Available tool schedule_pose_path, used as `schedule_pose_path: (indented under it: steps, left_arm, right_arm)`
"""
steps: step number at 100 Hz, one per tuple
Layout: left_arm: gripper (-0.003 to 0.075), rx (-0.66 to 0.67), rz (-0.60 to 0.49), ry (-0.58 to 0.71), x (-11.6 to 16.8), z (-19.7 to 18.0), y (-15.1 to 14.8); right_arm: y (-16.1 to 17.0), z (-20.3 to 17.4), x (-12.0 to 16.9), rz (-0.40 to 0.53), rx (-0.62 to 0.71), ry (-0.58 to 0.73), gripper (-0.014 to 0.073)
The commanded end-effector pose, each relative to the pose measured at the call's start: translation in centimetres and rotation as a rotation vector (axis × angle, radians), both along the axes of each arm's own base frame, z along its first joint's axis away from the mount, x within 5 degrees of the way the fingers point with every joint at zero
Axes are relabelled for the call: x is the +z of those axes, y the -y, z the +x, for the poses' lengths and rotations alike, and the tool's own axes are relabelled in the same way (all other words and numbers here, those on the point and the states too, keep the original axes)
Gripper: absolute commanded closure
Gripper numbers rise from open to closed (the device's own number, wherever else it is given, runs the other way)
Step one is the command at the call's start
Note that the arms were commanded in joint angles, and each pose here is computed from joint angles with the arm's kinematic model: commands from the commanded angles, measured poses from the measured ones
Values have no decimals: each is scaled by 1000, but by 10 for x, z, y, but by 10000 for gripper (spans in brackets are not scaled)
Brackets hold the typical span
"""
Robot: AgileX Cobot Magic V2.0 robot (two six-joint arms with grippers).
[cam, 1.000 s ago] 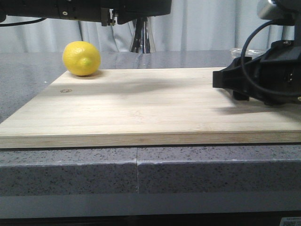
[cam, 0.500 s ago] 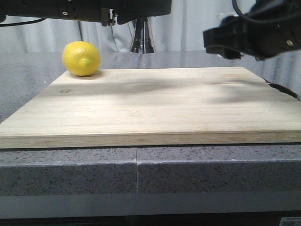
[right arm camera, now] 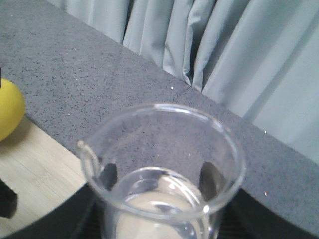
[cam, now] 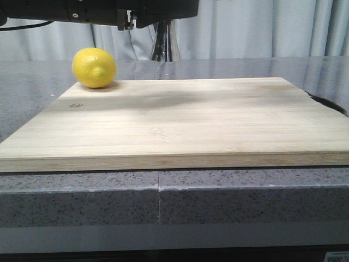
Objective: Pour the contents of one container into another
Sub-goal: 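Lift the glass beaker over the jigger held by the left gripper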
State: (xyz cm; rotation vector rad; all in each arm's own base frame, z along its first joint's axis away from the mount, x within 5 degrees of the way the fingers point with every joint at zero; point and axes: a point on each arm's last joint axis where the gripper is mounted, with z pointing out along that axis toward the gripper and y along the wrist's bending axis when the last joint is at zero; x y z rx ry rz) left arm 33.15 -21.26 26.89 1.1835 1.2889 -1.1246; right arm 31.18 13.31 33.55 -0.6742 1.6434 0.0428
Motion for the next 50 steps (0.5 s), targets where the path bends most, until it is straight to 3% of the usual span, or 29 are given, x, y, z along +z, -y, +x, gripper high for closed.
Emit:
schedule_pose_path:
  steps: [1,50]
  left_arm:
    - [515,-59,-161,49,42,-13,0]
    - [515,-58,-161,49,42,-13,0]
  right_arm:
    - [-8,-10,40,-27,62,174,301]
    - [-23,-14,67,-218,131,305,301]
